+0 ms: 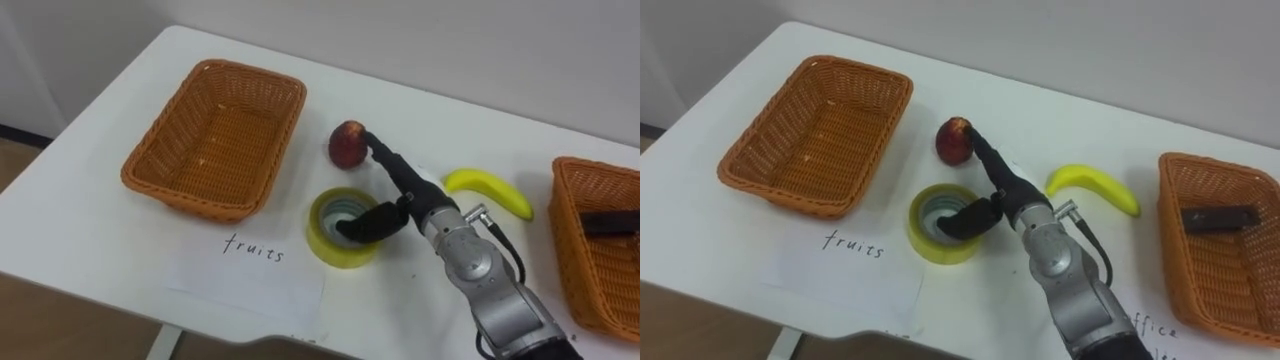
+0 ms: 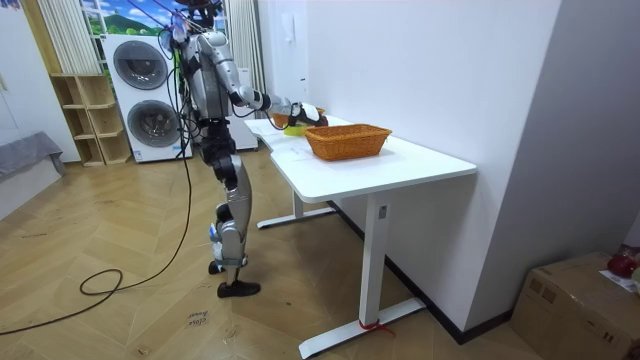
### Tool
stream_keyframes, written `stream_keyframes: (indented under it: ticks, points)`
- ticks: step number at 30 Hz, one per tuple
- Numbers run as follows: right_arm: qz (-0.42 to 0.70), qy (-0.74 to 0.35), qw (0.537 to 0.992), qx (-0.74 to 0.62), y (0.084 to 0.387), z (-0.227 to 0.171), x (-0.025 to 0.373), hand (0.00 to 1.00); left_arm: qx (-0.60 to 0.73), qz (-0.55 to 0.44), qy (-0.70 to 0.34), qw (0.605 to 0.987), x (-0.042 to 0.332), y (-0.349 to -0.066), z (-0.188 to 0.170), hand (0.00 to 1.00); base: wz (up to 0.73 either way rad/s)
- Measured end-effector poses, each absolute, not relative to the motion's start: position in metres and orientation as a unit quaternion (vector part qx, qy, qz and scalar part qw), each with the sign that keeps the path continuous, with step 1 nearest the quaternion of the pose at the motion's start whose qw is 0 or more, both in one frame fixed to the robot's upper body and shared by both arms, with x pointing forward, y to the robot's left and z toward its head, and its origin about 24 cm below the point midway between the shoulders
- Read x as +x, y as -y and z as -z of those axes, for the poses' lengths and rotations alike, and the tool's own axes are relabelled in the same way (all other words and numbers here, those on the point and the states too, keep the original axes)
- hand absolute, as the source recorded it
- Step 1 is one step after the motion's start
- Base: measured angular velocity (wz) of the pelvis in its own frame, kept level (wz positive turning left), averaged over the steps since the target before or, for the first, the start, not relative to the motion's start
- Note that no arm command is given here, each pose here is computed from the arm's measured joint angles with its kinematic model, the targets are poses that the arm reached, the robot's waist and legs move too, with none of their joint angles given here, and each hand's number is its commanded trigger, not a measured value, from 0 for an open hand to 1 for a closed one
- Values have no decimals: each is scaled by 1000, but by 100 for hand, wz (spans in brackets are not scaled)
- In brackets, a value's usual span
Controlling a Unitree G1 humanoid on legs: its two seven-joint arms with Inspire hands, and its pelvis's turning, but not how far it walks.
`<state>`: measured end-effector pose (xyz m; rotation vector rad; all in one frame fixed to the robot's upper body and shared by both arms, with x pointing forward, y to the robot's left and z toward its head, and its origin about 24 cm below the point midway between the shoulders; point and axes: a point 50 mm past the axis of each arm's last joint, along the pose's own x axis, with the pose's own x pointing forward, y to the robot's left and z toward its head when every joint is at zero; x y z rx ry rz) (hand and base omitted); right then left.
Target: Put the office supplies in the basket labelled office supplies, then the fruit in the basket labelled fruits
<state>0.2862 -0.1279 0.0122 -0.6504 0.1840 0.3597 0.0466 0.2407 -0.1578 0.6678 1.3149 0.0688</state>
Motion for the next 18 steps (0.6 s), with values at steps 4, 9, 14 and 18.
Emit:
stream_keyframes:
  ticks: [4, 9, 14, 18]
  points:
    - [-190, -90, 920, -330, 127, -13, 286, 0, 304, -31, -599, 740, 47, -241, 158, 0, 0]
    - [-206, -99, 917, -328, 126, -12, 286, 0, 300, -26, -602, 740, 46, -241, 158, 0, 0]
    - [-223, -111, 912, -326, 125, -11, 285, 0, 297, -21, -606, 738, 45, -240, 159, 0, 0]
    - [-228, -112, 911, -325, 124, -12, 285, 0, 296, -21, -609, 736, 41, -240, 159, 0, 0]
